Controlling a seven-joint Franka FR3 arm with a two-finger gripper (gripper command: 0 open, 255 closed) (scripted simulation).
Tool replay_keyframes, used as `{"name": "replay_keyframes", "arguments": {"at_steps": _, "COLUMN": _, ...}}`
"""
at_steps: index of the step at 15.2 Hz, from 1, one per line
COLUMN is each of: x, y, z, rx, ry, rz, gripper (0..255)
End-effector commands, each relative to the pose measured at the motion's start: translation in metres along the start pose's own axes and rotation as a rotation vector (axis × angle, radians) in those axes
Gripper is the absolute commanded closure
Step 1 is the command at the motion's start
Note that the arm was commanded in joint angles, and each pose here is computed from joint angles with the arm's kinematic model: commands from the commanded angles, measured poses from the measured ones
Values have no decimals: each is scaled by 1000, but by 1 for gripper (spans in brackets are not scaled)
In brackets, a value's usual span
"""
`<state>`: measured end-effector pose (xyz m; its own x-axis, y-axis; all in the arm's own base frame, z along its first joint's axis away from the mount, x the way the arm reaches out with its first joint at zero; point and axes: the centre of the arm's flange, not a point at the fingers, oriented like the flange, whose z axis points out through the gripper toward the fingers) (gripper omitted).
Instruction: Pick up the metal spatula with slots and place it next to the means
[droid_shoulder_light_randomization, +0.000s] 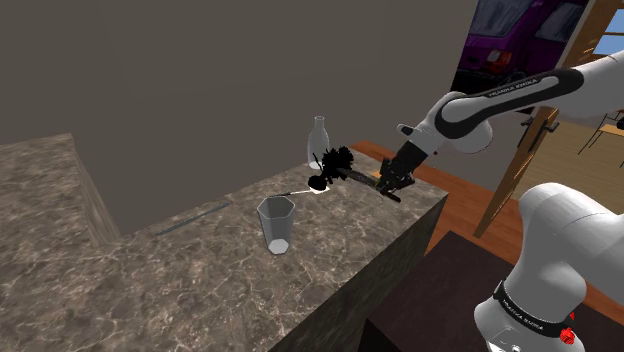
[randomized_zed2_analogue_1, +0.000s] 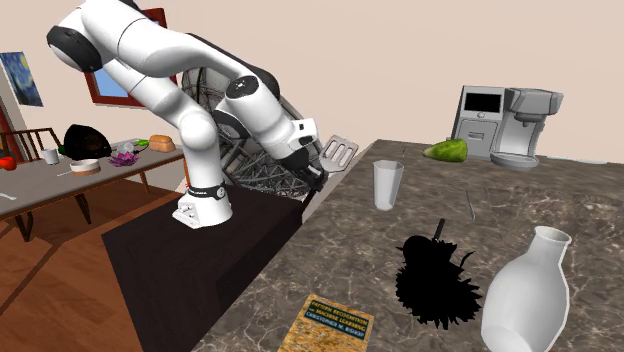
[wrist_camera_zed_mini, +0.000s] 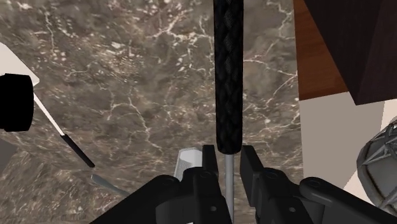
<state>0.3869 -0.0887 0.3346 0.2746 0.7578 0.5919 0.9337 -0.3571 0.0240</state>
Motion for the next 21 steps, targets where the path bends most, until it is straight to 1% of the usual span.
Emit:
{"name": "replay_keyframes", "arguments": {"at_steps": 1, "x": 6, "y": 1, "z": -8, "rx": 0, "ry": 0, "rz": 0, "gripper": 255}}
{"name": "replay_keyframes", "arguments": {"at_steps": 21, "x": 68, "y": 4, "z": -93, "rx": 0, "ry": 0, "rz": 0, "gripper": 255}}
